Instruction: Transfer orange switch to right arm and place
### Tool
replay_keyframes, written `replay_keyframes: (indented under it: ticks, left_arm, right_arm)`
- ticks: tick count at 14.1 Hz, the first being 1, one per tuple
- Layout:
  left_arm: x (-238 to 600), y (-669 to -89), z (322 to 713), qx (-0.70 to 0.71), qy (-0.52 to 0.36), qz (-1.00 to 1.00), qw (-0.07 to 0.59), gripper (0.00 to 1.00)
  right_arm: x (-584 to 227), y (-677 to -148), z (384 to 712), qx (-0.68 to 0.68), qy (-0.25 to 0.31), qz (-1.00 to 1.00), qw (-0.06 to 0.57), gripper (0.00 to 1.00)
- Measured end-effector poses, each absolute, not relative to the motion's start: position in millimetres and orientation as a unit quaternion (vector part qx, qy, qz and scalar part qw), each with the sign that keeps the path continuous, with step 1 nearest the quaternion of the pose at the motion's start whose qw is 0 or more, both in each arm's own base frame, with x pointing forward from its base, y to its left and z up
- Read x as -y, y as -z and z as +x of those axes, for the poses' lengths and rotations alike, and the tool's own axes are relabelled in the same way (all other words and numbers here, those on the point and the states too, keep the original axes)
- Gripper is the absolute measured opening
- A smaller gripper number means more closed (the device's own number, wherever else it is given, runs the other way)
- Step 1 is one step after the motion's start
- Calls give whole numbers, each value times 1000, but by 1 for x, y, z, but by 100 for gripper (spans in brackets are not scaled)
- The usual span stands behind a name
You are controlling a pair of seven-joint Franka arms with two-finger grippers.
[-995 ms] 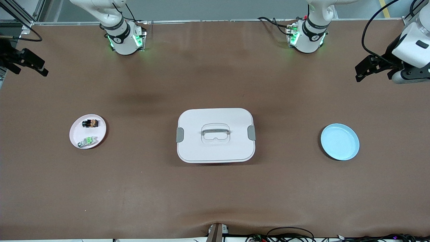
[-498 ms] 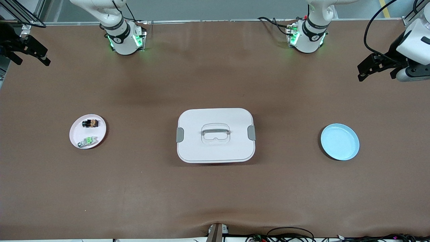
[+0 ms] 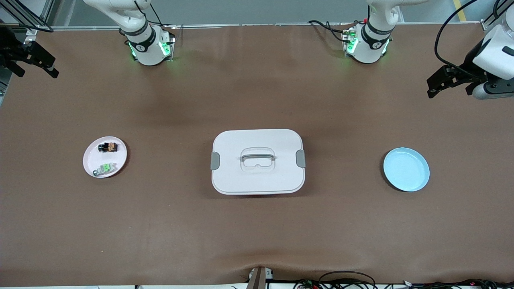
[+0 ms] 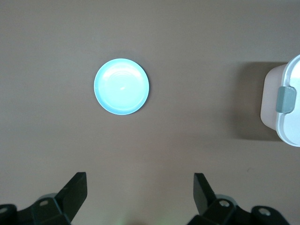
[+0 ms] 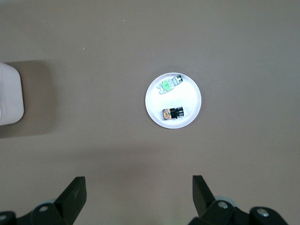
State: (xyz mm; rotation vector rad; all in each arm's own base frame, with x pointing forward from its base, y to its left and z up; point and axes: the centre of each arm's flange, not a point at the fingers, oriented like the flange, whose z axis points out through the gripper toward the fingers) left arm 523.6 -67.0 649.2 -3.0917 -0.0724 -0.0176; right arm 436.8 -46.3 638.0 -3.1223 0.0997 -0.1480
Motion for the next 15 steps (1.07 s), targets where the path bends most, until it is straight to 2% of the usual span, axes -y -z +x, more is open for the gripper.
replay_keyframes:
  ticks: [15]
  left_arm:
    - [63,-647,526,27,4,-999,24,100]
  right_arm:
    - [47,-641,441,-32,49,-998,7,100]
